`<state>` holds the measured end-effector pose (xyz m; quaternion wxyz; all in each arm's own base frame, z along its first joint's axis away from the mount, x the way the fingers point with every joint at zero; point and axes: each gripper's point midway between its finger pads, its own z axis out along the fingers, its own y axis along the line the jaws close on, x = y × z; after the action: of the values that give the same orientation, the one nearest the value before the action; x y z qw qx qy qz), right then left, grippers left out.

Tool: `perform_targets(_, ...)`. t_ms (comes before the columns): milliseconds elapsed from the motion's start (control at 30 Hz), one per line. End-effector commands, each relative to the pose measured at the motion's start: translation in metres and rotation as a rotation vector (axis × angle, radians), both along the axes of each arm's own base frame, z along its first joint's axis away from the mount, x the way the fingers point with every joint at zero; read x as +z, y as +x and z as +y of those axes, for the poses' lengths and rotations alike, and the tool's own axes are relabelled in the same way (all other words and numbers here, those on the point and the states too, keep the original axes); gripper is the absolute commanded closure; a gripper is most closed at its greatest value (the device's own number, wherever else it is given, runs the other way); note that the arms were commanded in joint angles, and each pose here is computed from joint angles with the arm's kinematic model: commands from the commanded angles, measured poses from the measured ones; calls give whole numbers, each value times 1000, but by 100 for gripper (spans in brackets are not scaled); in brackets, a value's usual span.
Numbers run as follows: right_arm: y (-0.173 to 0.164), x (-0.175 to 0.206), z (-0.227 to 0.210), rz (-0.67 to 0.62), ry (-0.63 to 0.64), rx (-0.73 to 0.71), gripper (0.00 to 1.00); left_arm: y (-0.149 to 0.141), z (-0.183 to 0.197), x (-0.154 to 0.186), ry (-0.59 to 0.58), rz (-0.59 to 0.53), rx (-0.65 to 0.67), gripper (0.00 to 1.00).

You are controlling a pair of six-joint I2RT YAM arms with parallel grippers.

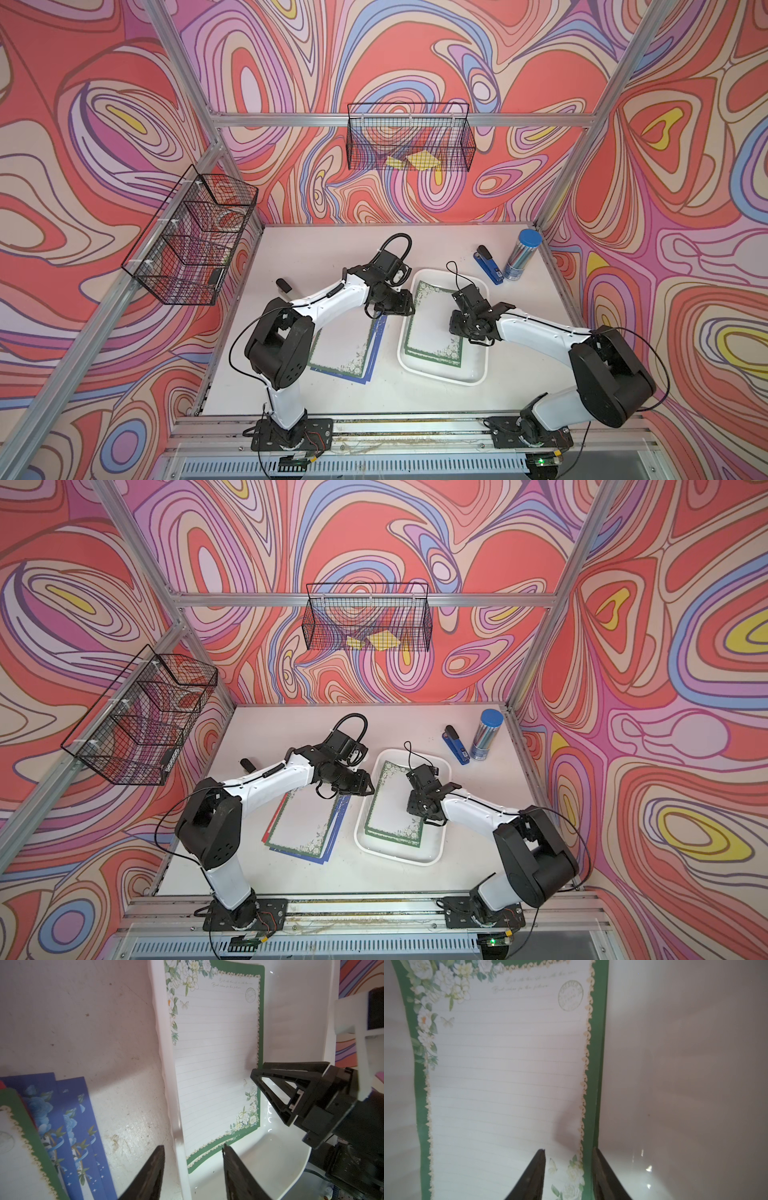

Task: Take out the stationery paper from the storage box
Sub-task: Pick up the stationery paper from the storage box.

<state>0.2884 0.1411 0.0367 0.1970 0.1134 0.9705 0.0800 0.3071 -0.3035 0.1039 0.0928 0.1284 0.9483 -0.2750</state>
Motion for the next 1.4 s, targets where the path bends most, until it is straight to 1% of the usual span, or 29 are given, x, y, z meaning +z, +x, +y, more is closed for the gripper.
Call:
perform_targets(0,6,13,2,-33,22,3,61,-5,3,-5,23,34,4,51)
perform_targets(267,9,27,8,-83,68,19,67,-6,4,-8,28,36,4,50)
perform_targets(600,8,47,18,-143,147,56,68,-7,2,-9,27,46,2,51)
perform_targets(767,11,54,25,-171,187,71,71,-6,0,-6,24,41,1,51)
perform_targets(1167,11,52,39,-159,255,98,77,-8,1,-7,32,45,-1,51)
perform_targets(1267,11,47,38,-145,247,87,77,-8,0,-7,29,44,-1,50)
perform_targets(1367,9,34,30,-101,205,49,75,-8,-1,-6,29,43,-1,51)
